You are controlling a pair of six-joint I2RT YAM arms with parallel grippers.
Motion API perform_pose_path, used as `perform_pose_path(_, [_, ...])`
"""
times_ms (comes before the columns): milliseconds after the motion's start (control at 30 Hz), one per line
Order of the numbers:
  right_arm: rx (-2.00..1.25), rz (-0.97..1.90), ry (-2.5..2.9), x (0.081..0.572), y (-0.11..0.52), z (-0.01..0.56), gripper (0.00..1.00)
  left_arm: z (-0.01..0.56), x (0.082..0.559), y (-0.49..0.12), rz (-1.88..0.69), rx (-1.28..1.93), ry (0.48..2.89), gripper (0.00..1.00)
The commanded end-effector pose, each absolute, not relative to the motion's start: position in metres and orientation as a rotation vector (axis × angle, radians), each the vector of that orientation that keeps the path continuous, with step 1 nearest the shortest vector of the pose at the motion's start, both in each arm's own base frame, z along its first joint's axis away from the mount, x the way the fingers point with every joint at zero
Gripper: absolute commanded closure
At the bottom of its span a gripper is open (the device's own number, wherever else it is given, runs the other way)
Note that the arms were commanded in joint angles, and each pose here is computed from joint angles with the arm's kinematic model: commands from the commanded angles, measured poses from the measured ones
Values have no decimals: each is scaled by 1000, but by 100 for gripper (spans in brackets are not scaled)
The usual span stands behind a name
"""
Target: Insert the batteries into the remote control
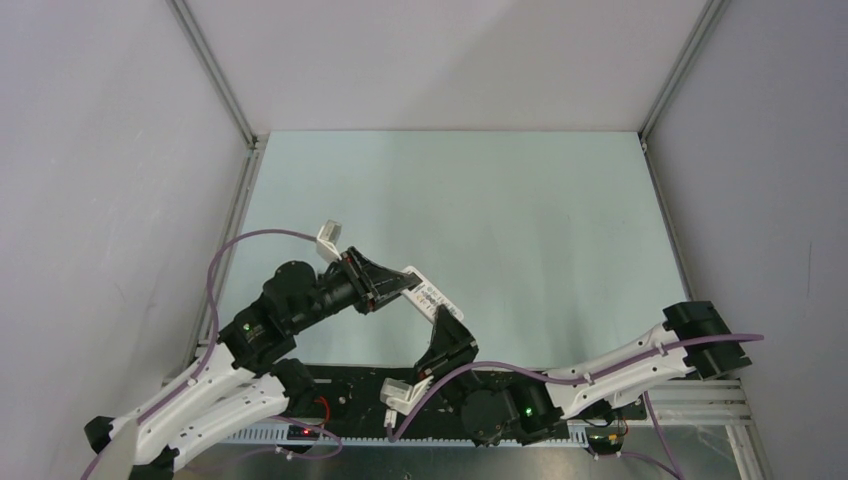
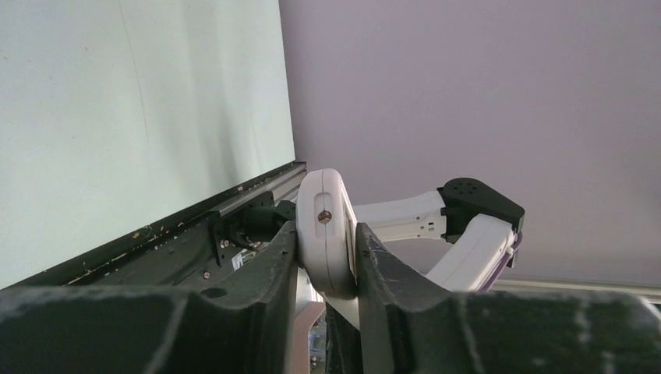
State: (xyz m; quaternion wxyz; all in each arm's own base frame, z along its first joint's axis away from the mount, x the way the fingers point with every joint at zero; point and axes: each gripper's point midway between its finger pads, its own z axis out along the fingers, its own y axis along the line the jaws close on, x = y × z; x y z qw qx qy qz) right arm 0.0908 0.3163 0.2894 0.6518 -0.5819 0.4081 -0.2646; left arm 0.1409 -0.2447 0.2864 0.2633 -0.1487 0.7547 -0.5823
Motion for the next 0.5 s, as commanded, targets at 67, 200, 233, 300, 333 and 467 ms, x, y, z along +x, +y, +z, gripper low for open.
perform_pose_path(67, [-1293,-535,921,80,326,300,100,306,138,-250,-1635,-356,1999,77])
perform_pose_path(200, [-1286,-527,918,78,328,301,97,306,137,-251,-1634,-344,2003,87])
perform_pose_path(233, [-1276,-515,922,77,329,303,89,307,137,-250,-1636,-339,1999,92])
perform_pose_path(300, [-1262,-497,923,75,330,306,76,307,136,-249,-1637,-334,1989,99])
perform_pose_path(333, [-1251,-484,925,74,330,307,71,307,136,-249,-1634,-333,1986,99])
perform_pose_path(467, [-1236,-449,925,71,334,308,51,307,137,-244,-1631,-350,1961,100])
